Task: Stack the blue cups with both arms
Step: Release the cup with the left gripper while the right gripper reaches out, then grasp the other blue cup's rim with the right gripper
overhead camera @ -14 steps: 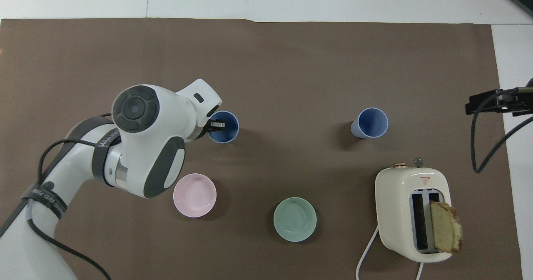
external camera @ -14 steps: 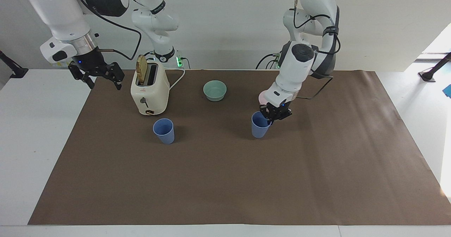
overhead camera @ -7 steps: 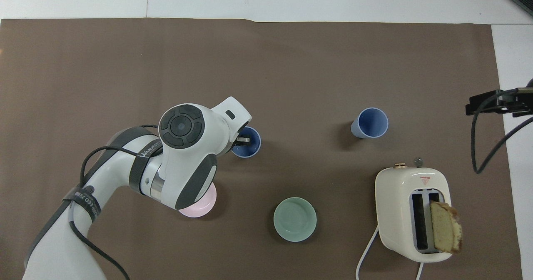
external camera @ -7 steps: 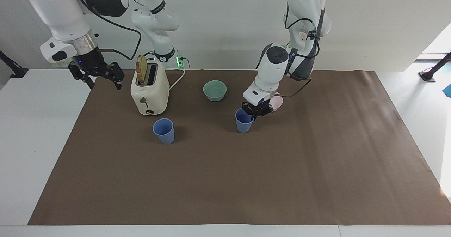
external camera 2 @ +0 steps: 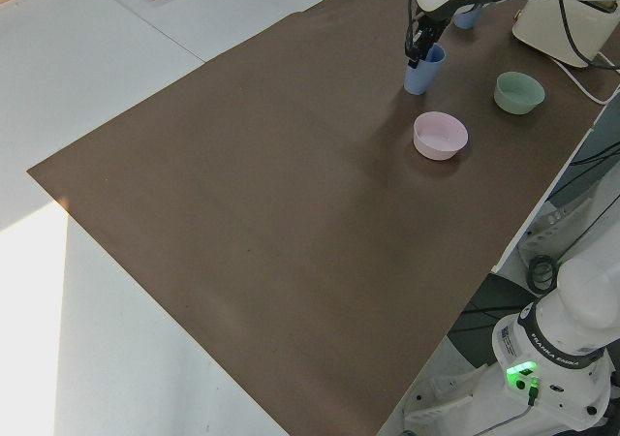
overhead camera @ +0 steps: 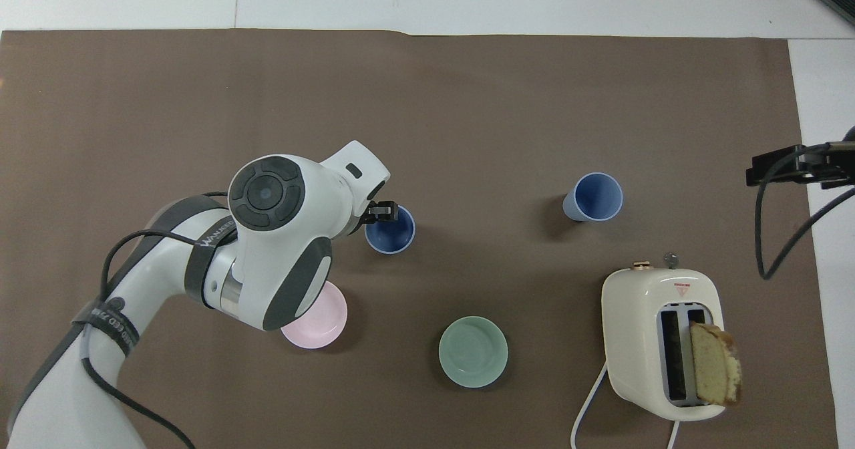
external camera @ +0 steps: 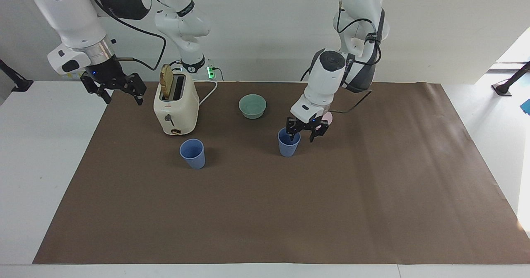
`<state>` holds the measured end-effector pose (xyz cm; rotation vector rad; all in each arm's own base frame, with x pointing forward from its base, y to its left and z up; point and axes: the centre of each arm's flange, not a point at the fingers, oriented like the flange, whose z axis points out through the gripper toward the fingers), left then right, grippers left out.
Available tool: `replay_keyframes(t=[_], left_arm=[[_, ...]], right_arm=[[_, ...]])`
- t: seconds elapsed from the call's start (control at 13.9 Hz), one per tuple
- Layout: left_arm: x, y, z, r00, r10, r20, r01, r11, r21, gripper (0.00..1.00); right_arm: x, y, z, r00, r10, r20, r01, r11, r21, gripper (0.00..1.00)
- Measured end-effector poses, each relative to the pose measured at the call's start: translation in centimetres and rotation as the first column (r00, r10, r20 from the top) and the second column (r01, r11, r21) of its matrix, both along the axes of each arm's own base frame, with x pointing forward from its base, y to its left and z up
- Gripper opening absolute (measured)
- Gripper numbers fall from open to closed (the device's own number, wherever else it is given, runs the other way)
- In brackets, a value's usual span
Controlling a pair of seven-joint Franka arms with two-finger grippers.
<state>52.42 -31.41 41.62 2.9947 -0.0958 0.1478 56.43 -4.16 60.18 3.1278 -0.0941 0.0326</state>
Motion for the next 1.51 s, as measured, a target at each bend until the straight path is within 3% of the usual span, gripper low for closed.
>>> replay_keyframes(t=[0.07,0.14,0.5,0.79,1.08,1.51], left_arm=[[0.5,1.6,1.6,1.000,-0.007,0.006,0.007,1.000,0.000,0.98],[1.0,3.9,3.6,1.000,-0.028,0.010,0.028,1.000,0.004,1.00],[1.9,17.6,12.7,0.993,-0.120,0.009,0.120,0.992,0.046,1.00],[2.4,25.4,18.9,0.993,-0.118,-0.006,0.118,0.991,0.061,1.00],[2.0,29.3,23.2,0.995,-0.100,0.000,0.100,0.992,0.073,1.00],[2.5,29.4,23.7,0.995,-0.104,-0.003,0.104,0.989,0.107,1.00]], right_arm=[[0.0,0.1,-0.6,1.000,0.002,-0.006,-0.002,1.000,0.001,1.00],[0.1,0.3,-1.5,1.000,0.006,-0.005,-0.006,1.000,0.001,1.00],[0.3,4.2,-8.0,0.996,0.076,-0.044,-0.076,0.997,0.005,1.00],[0.8,6.8,-14.3,0.994,0.106,-0.030,-0.106,0.994,0.007,1.00],[1.8,9.5,-18.6,0.994,0.104,-0.021,-0.104,0.995,0.012,1.00],[3.3,9.2,-22.6,0.995,0.097,-0.003,-0.097,0.995,0.017,1.00]])
